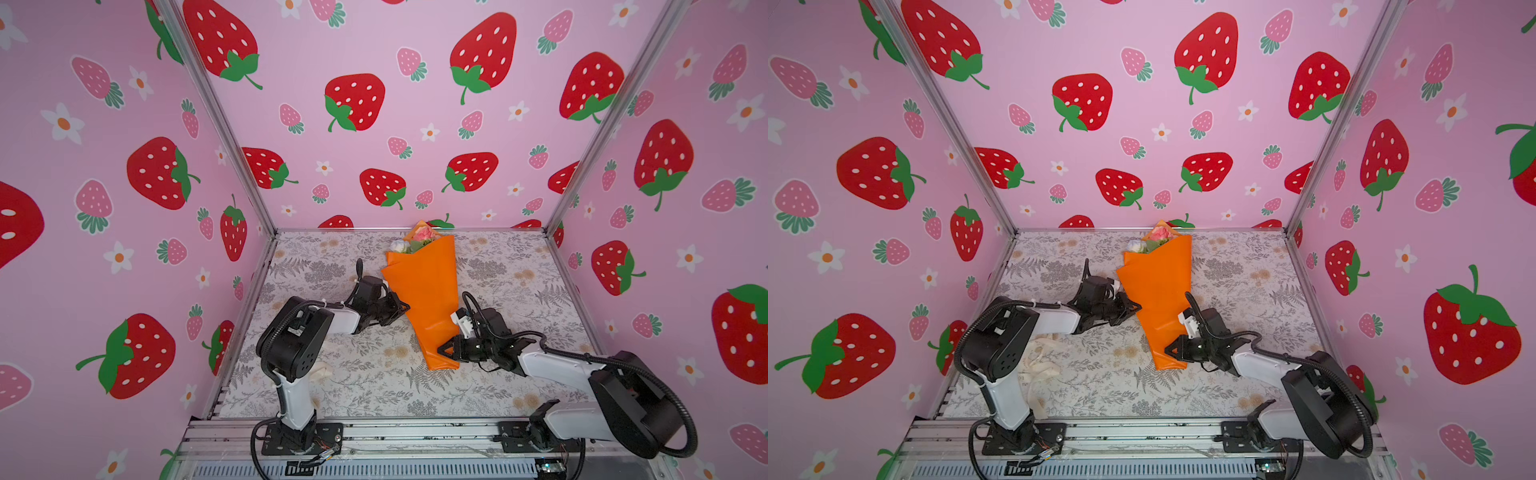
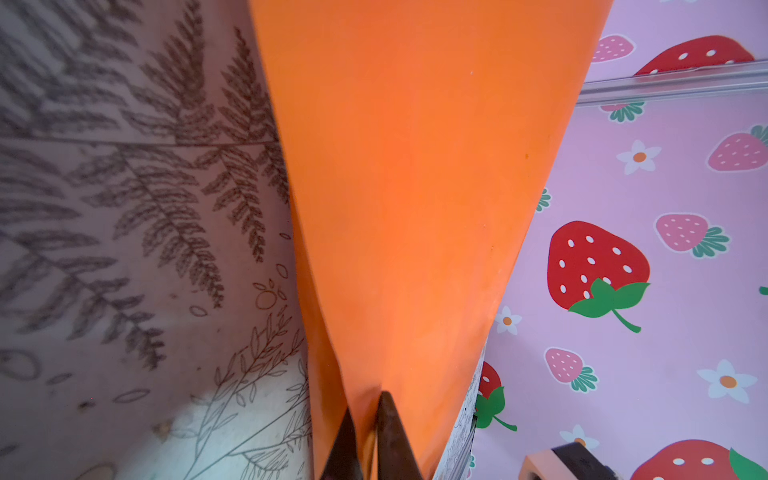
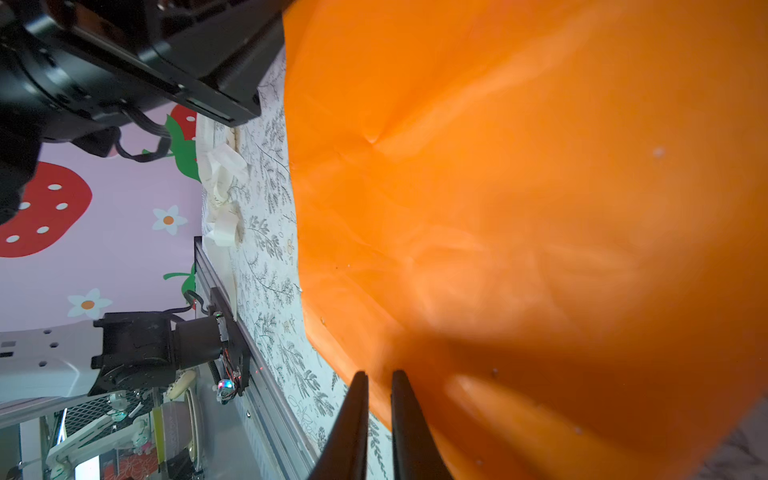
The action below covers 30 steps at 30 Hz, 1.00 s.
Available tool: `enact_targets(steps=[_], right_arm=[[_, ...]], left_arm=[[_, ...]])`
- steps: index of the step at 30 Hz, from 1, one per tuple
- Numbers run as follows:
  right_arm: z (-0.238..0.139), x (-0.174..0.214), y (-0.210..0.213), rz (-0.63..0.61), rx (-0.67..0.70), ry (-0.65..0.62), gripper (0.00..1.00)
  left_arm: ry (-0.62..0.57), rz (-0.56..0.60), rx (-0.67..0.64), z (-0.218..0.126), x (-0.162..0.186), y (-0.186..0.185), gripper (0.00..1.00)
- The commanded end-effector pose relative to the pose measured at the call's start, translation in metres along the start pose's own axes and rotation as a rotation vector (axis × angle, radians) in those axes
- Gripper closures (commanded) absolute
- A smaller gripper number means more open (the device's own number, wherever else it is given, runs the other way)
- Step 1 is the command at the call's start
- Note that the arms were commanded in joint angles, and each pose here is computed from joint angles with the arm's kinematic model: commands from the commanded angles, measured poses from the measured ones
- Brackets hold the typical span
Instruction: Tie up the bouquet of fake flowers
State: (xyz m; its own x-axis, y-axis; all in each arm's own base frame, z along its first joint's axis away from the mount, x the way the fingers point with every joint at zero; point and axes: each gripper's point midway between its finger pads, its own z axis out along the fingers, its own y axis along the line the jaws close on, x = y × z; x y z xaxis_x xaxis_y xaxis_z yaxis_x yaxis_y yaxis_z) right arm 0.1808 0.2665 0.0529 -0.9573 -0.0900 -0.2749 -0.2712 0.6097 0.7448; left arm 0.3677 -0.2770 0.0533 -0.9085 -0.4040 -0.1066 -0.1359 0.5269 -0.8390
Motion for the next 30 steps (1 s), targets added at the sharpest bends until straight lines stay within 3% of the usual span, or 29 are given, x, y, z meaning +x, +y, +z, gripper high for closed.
enact_targets(steps=[1, 8, 17, 26, 30], right_arm=[[0.005, 0.013, -0.007, -0.026, 0.002, 0.042, 0.84], [0.007, 0.029, -0.029, -0.021, 0.073, 0.087, 0.84], [-0.017, -0.012, 0.026, -0.1, -0.043, -0.05, 0.83], [0.009, -0.021, -0.018, -0.016, 0.104, -0.04, 0.77], [0.017, -0.004, -0.035, 0.021, 0.118, 0.004, 0.79]], left_arm=[[0.021, 0.004, -0.007, 0.0, 0.005, 0.003, 0.89], [0.038, -0.003, -0.035, -0.005, 0.016, 0.015, 0.92], [0.045, 0.009, -0.066, -0.006, 0.02, 0.022, 0.93], [0.046, 0.026, -0.055, -0.005, 0.016, 0.015, 0.91], [0.042, 0.03, -0.051, -0.011, 0.018, 0.012, 0.82]])
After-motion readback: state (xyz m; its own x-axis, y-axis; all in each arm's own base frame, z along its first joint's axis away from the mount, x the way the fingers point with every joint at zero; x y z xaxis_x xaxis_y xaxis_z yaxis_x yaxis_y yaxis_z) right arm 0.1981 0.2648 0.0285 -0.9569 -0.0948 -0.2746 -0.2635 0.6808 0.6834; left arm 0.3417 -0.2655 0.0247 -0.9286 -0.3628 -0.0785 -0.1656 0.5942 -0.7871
